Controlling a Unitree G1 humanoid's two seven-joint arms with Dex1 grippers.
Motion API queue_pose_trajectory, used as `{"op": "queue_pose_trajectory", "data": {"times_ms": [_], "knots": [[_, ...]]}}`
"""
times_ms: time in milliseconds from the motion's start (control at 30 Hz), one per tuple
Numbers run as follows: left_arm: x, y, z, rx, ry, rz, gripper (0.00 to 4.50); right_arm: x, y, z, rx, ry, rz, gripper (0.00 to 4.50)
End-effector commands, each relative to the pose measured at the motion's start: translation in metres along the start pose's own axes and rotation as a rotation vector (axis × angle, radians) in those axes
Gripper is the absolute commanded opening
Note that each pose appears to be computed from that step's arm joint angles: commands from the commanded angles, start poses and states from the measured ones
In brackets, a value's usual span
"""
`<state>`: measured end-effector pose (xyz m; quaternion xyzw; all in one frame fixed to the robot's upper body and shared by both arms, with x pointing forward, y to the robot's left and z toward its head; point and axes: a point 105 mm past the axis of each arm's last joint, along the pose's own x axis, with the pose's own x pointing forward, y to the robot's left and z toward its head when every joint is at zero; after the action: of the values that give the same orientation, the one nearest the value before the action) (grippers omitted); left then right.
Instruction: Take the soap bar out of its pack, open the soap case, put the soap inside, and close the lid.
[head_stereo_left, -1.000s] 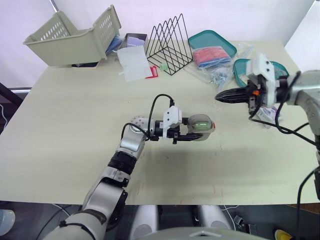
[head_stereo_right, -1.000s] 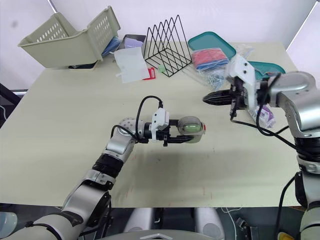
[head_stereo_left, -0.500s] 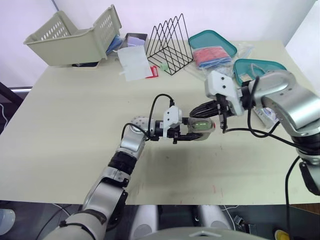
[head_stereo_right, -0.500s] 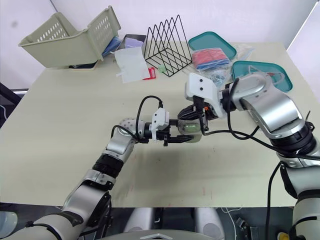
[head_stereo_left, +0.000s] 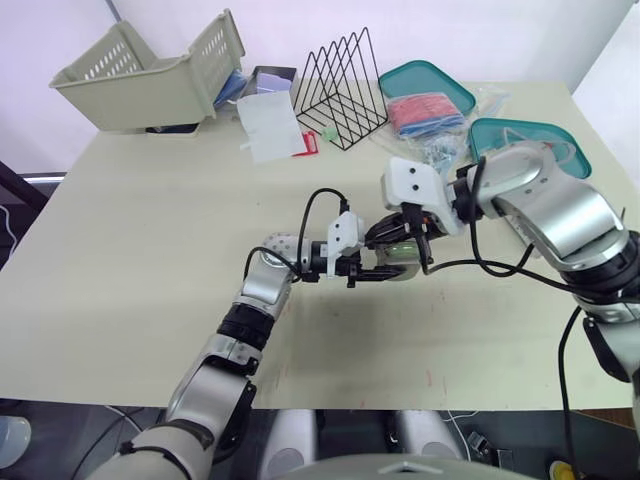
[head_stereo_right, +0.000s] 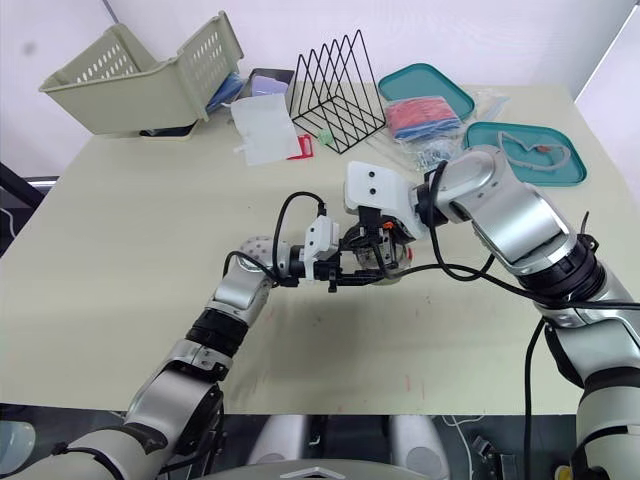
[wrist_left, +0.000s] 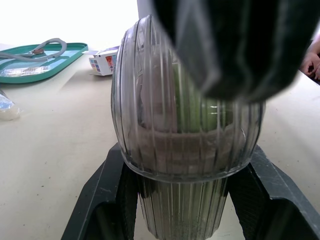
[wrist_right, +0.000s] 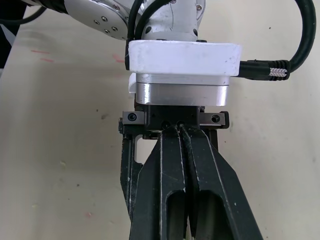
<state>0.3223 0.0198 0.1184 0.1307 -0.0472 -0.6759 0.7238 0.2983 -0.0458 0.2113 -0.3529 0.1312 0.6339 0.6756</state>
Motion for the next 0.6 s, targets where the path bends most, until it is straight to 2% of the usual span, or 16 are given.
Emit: {"op": "queue_pose_trajectory", "data": {"times_ms": [33,600], "knots": [[0.0021,0.0001,0.0151,0.059,-0.045,-0.003,1.95,-0.0049,-0.0027,0.0072,-0.043,0.017,-0.021,0.05],[0.0028,-0.0006,0.0143,0.054,-0.044,-0.005,1.95,-0.0057,-0.0031,0.0018,-0.037,0.066,-0.016,0.05]]}}
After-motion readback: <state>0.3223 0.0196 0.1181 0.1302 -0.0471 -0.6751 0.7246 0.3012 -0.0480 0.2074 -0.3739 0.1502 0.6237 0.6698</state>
